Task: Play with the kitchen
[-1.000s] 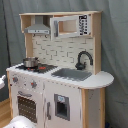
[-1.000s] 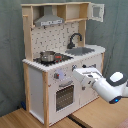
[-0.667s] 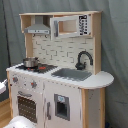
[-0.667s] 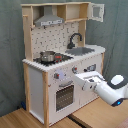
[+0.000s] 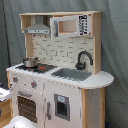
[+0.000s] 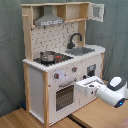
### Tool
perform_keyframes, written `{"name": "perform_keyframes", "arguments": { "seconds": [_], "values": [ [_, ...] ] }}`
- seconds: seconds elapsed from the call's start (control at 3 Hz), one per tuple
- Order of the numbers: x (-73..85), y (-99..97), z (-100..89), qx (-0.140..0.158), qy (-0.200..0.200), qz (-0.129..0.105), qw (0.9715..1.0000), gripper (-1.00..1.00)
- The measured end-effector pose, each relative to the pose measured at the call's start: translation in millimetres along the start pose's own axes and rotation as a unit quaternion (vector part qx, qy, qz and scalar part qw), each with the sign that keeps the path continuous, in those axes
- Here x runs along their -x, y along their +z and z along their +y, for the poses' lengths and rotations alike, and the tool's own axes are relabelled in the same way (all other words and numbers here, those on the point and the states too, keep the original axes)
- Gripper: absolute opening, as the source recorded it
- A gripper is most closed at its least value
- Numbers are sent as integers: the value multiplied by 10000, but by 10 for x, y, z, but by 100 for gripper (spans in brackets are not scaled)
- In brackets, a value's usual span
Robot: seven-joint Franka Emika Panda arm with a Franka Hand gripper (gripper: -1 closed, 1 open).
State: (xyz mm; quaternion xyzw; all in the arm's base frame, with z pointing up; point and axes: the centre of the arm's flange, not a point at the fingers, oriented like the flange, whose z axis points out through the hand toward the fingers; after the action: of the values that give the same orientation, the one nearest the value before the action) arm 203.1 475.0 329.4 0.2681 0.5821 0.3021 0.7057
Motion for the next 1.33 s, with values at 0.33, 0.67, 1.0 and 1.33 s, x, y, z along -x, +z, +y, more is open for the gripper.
{"name": "perform_keyframes", "arguments": {
  "seconds": [0.33, 0.67, 1.0, 1.33],
  "values": [
    [11, 50, -251, -165, 257, 106, 9995, 100],
    [54, 92, -366, -255, 760, 95, 9967, 100],
    [81, 120, -438, -308, 1307, 41, 9909, 100],
    [85, 134, -525, -349, 1814, -10, 9828, 100]
  ]
}}
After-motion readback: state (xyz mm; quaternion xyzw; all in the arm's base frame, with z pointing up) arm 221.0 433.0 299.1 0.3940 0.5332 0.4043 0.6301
